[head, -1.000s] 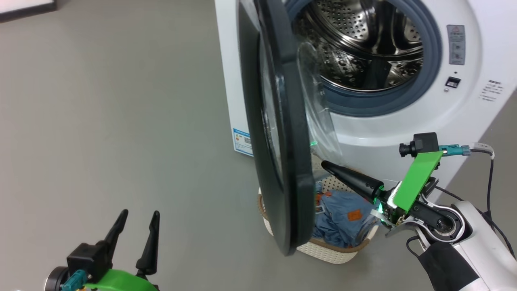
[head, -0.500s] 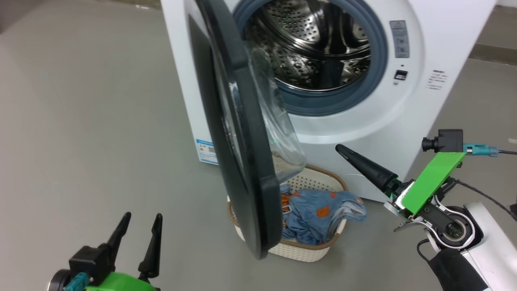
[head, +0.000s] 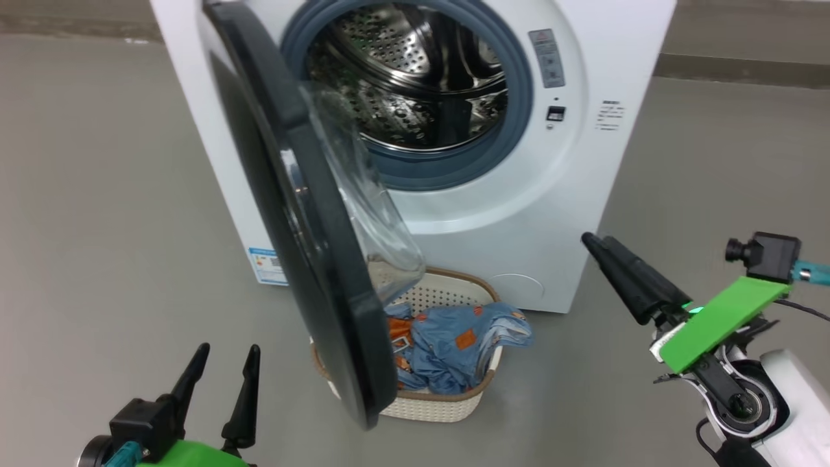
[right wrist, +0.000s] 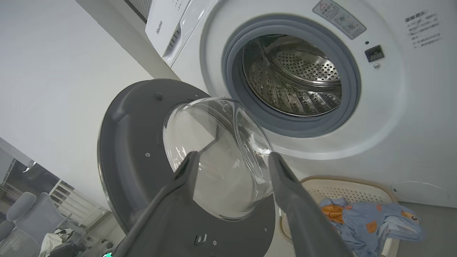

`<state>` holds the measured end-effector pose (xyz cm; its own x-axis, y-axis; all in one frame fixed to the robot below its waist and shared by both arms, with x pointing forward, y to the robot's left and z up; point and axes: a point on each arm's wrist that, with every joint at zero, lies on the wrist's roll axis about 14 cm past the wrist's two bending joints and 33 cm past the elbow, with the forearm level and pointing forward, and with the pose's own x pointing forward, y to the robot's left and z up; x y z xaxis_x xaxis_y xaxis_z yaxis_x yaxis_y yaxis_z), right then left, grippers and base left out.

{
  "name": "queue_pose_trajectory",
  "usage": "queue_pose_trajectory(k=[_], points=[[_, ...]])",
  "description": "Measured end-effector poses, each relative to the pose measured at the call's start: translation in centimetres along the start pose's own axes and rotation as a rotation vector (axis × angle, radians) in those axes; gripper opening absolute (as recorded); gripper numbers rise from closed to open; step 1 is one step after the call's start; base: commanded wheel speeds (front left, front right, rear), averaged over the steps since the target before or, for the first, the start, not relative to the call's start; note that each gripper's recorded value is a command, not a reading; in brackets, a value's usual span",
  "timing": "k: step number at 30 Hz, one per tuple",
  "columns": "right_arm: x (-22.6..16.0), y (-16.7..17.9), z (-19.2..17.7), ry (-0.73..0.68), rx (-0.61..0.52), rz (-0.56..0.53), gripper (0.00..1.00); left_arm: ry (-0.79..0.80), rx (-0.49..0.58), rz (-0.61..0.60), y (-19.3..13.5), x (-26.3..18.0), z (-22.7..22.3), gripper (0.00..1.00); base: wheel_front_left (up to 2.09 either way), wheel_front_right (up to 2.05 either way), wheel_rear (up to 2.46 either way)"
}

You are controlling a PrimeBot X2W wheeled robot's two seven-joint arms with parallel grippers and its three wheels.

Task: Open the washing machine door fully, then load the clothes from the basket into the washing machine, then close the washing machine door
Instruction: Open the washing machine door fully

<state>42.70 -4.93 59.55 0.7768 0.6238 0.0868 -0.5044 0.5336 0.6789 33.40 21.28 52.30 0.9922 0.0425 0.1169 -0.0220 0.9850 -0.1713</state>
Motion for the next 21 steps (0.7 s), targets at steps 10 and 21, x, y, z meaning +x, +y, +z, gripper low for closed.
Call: queue_pose_trajectory(k=[10,21], points=[[-4.4,-3.3,2.3,-0.175,-0.196,-0.127,1.0,0.001,-0.012,-0.063,-2.2,1.4,-0.2,1.0,0.0,0.0,0.0],[-8.5,-6.3,2.7,-0.245,-0.41,-0.25,1.0,0.007,-0.023,-0.09,-3.2,1.7,-0.6,1.0,0.0,0.0,0.0]])
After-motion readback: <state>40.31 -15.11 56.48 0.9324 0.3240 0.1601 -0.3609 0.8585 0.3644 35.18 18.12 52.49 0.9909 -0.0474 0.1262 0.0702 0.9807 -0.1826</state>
